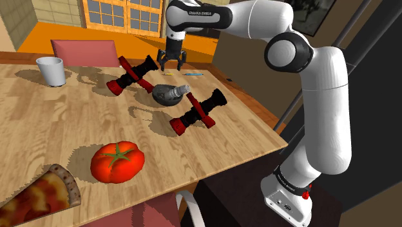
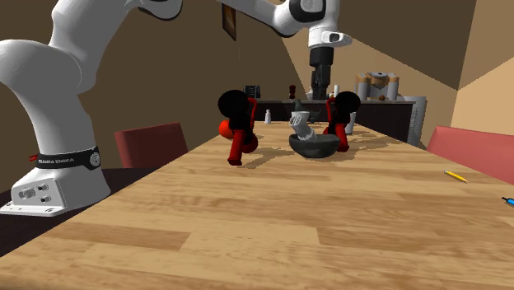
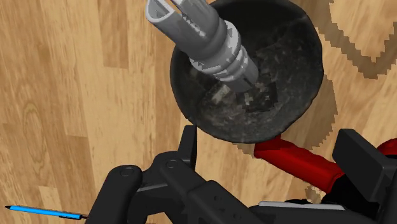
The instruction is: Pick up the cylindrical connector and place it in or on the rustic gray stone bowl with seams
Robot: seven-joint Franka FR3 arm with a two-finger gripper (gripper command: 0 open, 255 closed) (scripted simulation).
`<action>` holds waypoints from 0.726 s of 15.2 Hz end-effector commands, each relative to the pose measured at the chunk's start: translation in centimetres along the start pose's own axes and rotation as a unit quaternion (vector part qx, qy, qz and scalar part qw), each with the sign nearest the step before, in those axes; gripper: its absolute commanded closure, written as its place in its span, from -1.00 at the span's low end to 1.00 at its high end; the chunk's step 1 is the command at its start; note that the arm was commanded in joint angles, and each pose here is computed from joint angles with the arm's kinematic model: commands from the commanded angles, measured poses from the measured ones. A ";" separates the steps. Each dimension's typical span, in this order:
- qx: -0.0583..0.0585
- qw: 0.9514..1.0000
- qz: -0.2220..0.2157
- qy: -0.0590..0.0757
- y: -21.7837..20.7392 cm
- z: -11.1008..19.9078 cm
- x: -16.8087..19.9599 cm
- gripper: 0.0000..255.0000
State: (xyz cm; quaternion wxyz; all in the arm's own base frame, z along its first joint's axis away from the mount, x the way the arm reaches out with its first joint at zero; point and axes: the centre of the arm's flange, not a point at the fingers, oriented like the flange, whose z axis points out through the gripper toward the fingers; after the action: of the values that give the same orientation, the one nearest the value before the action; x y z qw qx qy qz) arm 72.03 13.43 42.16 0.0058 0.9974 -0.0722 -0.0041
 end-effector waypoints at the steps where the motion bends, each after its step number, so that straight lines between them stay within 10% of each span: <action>1: 0.000 1.000 0.000 0.000 0.1 -2.0 0.0 -1.00; 11: 0.000 1.000 0.000 0.000 0.1 -4.4 0.0 -1.00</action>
State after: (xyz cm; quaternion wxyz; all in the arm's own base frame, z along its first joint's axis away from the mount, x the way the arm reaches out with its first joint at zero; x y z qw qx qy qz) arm 72.07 13.34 46.55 0.0058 0.9974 -0.0722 -0.0041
